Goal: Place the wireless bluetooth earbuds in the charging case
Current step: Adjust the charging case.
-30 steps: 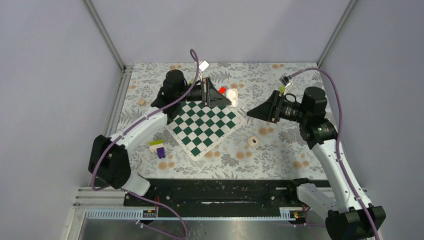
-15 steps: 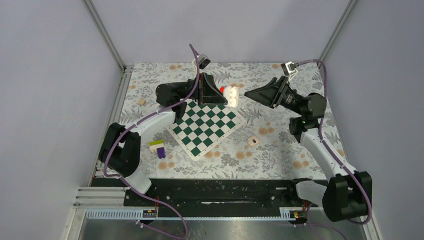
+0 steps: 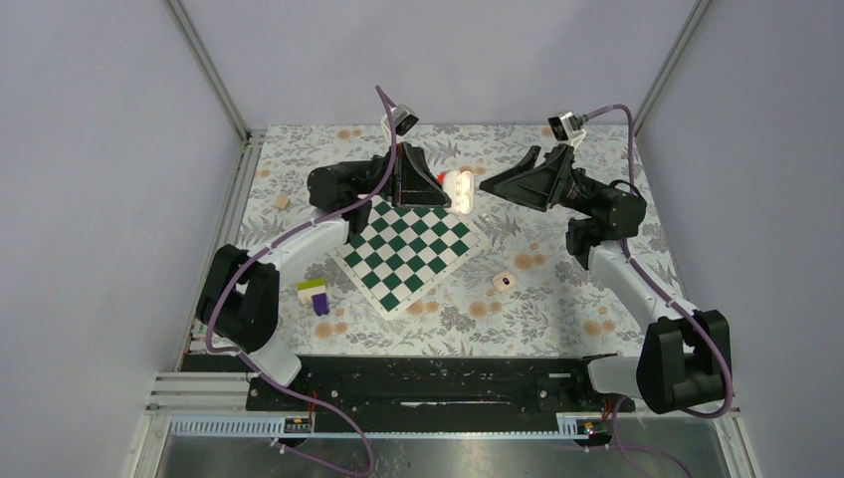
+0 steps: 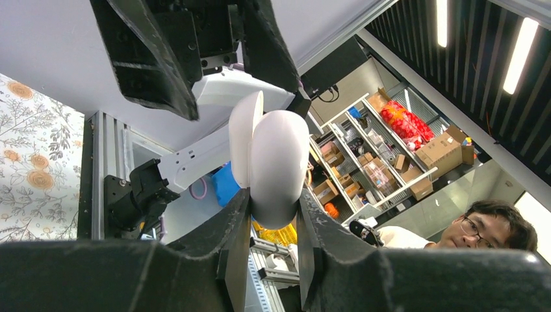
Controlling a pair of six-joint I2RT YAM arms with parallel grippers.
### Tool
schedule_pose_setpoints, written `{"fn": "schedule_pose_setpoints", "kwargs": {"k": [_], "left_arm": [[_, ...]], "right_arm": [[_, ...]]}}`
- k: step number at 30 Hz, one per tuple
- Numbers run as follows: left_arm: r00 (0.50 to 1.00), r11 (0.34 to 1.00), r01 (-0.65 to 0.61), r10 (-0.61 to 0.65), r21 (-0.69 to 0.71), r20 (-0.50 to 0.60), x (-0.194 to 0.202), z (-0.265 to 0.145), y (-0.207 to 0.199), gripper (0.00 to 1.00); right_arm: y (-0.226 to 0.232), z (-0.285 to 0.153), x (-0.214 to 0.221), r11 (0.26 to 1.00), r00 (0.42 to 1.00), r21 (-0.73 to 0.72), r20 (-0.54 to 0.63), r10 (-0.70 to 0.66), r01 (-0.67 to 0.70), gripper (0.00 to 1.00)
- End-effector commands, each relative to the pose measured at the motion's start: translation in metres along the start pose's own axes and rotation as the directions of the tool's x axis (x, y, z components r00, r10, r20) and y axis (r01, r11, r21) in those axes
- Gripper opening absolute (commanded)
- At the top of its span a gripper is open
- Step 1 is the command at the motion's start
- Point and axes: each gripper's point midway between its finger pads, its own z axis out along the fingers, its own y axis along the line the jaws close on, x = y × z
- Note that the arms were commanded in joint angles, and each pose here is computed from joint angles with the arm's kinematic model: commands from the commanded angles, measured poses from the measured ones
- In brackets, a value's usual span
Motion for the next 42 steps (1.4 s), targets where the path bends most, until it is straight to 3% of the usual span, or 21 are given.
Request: {"fn": "schedule_pose_setpoints", "kwargs": {"k": [1,16,21,29,38,42], "left_arm": [[0.991,0.989,-0.134,0.135,0.060,0.002,-0.005,0.003,-0.033,0.00],[0.994,0.993,-0.108,0.108,0.055,0.008,-0.008,0.003,-0.026,0.00],[0.994,0.993,-0.106,0.105,0.055,0.006,-0.009,0.004,-0.025,0.00],[0.994,0.992,-0.109,0.109,0.057,0.010,-0.010,0.004,-0.026,0.00],[0.993,0.991,-0.122,0.121,0.061,0.010,-0.009,0.004,-0.030,0.00],[0.992,0.990,-0.123,0.123,0.061,0.009,-0.009,0.004,-0.030,0.00]], "right_arm": [[0.024,0.013,0.012,0.993,0.991,-0.091,-0.098,-0.086,0.077,0.74],[0.021,0.031,0.021,0.988,0.978,-0.133,-0.183,-0.096,0.072,0.66],[0.022,0.031,0.024,0.987,0.974,-0.140,-0.199,-0.107,0.080,0.56],[0.022,0.032,0.028,0.986,0.970,-0.145,-0.217,-0.108,0.078,0.56],[0.015,0.035,0.026,0.989,0.973,-0.138,-0.214,-0.090,0.061,0.48],[0.015,0.035,0.027,0.989,0.972,-0.139,-0.215,-0.089,0.060,0.40]]}}
